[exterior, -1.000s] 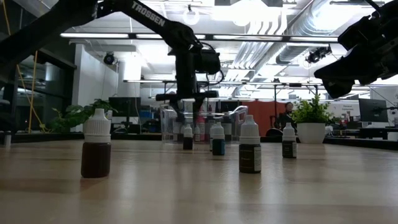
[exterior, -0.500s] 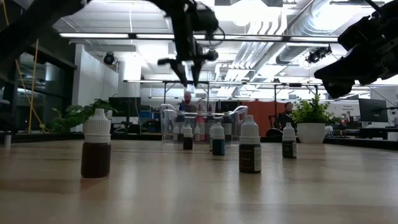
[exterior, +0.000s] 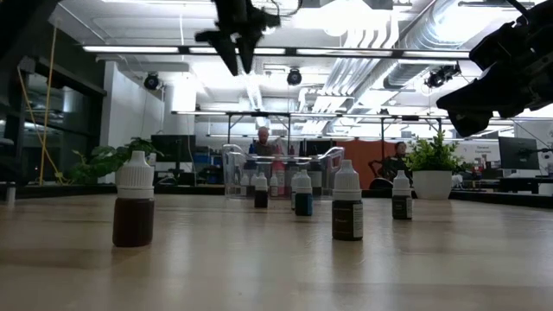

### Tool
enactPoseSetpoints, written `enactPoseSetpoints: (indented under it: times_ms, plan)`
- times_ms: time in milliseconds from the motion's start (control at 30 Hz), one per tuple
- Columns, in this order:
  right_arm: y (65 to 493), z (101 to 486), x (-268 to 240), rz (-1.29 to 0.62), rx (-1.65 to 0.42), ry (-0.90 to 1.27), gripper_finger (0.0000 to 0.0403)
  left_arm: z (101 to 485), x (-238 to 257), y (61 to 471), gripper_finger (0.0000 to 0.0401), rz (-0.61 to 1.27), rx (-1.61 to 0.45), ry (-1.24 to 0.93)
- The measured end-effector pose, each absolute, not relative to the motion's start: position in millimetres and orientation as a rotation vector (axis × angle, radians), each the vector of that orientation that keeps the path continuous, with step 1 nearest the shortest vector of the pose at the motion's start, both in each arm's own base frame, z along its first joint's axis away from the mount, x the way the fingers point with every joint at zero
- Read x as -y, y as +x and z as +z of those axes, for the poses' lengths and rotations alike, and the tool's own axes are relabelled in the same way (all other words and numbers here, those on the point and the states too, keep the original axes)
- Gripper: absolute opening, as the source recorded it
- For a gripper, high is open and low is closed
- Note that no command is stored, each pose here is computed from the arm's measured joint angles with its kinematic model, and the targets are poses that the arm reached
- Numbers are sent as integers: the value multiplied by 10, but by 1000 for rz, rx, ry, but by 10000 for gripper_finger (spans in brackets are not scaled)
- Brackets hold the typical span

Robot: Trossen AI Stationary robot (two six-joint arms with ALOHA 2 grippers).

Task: Pick & Place food coloring
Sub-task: Put the small black food coloring bottle into the transparent bin

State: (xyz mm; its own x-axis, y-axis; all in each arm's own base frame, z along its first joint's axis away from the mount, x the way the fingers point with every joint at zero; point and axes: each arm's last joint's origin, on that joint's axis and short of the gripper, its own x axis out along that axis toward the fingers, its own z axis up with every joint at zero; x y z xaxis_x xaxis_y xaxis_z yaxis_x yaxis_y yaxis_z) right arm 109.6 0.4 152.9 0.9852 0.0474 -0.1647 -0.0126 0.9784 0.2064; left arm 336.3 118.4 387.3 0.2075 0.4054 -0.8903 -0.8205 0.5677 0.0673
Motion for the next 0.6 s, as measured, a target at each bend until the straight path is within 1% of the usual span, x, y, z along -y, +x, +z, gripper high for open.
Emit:
enactPoseSetpoints:
  times_ms: [133,300,500,600]
  plan:
    - [1096,1528,-4,30,-170,206,0,3943,-913,3302,152,817,-1111,-394]
    - [1096,1530,-3,30,-169,206,0,3945,-744,3283,152,706,-1163,-267]
    - [1096,1529,-4,31,-169,206,0,3762,-649,3261,152,591,-1189,-218]
    - [1096,1530,-4,31,-169,207,0,3655,-585,3237,152,467,-1156,-194]
